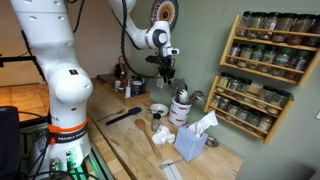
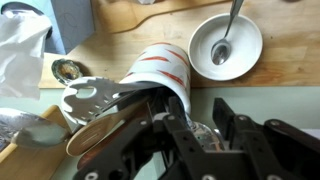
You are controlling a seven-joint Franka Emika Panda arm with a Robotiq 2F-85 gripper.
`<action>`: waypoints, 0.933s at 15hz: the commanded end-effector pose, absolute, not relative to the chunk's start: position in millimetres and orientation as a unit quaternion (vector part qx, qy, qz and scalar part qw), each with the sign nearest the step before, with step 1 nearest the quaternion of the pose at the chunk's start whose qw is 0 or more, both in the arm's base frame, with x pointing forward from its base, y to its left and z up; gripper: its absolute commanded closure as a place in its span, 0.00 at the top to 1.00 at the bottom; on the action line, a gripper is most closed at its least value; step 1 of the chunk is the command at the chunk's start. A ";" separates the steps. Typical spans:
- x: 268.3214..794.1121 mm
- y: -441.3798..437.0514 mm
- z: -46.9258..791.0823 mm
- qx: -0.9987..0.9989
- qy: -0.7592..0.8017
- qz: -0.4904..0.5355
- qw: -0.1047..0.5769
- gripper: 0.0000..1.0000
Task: Put the silver spatula in the white bucket
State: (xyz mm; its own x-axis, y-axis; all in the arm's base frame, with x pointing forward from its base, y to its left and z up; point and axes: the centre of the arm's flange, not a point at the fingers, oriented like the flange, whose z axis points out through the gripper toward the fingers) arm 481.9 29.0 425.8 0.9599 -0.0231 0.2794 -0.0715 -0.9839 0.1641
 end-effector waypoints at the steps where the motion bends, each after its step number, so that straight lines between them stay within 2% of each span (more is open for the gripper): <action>1: 488.2 22.8 413.6 0.977 -0.048 0.188 0.089 0.10; 2: 491.4 21.4 412.9 0.975 -0.053 0.198 0.087 0.03; 3: 494.7 19.5 411.8 0.973 -0.058 0.207 0.090 0.00; 14: 513.0 2.9 400.0 0.948 -0.125 0.269 0.118 0.00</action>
State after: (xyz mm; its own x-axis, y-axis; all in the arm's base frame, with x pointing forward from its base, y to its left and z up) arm 506.4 2.0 409.3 0.8496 -0.1483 0.5062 -0.2583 -0.9537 0.1542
